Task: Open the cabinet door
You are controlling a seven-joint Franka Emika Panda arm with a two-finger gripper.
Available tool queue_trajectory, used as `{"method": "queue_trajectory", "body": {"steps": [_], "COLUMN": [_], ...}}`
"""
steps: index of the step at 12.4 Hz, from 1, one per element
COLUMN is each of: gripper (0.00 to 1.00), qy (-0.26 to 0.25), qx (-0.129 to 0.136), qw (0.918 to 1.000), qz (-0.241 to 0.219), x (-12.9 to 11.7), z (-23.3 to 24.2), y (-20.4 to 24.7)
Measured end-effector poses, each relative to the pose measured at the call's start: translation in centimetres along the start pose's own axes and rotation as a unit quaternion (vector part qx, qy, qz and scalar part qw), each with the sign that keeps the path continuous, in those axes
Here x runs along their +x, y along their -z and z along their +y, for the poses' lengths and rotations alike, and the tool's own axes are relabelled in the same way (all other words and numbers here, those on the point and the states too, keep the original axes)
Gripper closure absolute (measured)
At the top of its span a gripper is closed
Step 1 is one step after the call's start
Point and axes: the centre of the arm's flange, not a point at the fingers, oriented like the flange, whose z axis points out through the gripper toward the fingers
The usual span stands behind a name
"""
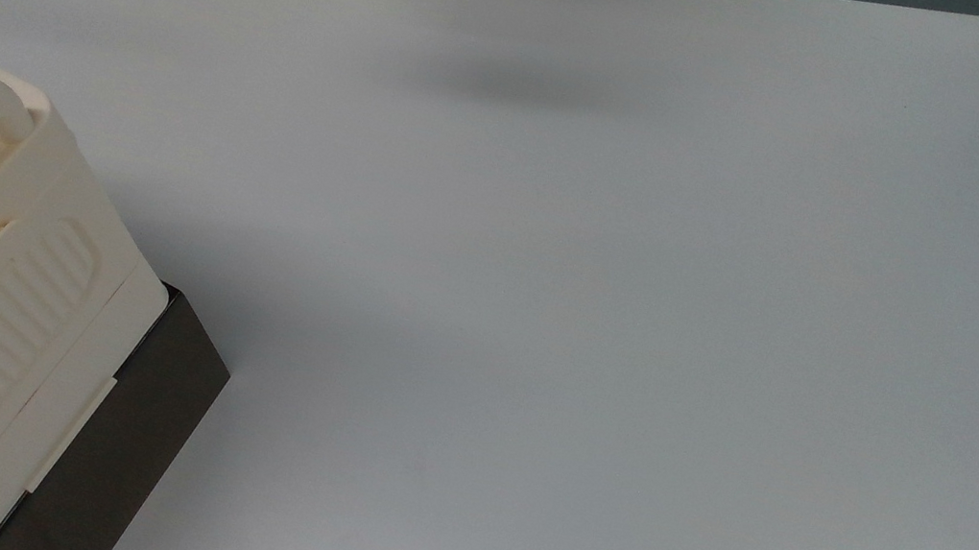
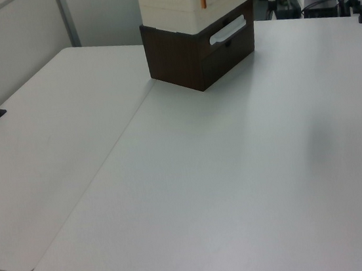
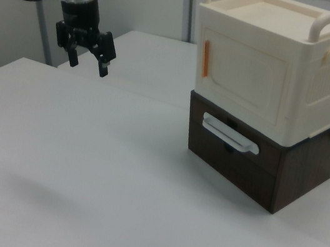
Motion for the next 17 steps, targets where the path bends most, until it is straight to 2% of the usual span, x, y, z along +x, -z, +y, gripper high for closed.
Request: {"method": "queue_trajectory", "body": {"steps": [15,17], "gripper": [0.0,0.0], "qy": [0.002,0.007], "qx": [-0.001,-0.001], "qw": [1.0,0.9999], "qz": [-0.005,0.01], "x": [0.25,0.56], "z": [-0.24,0.15], "y": [-0.55,-0.33]}}
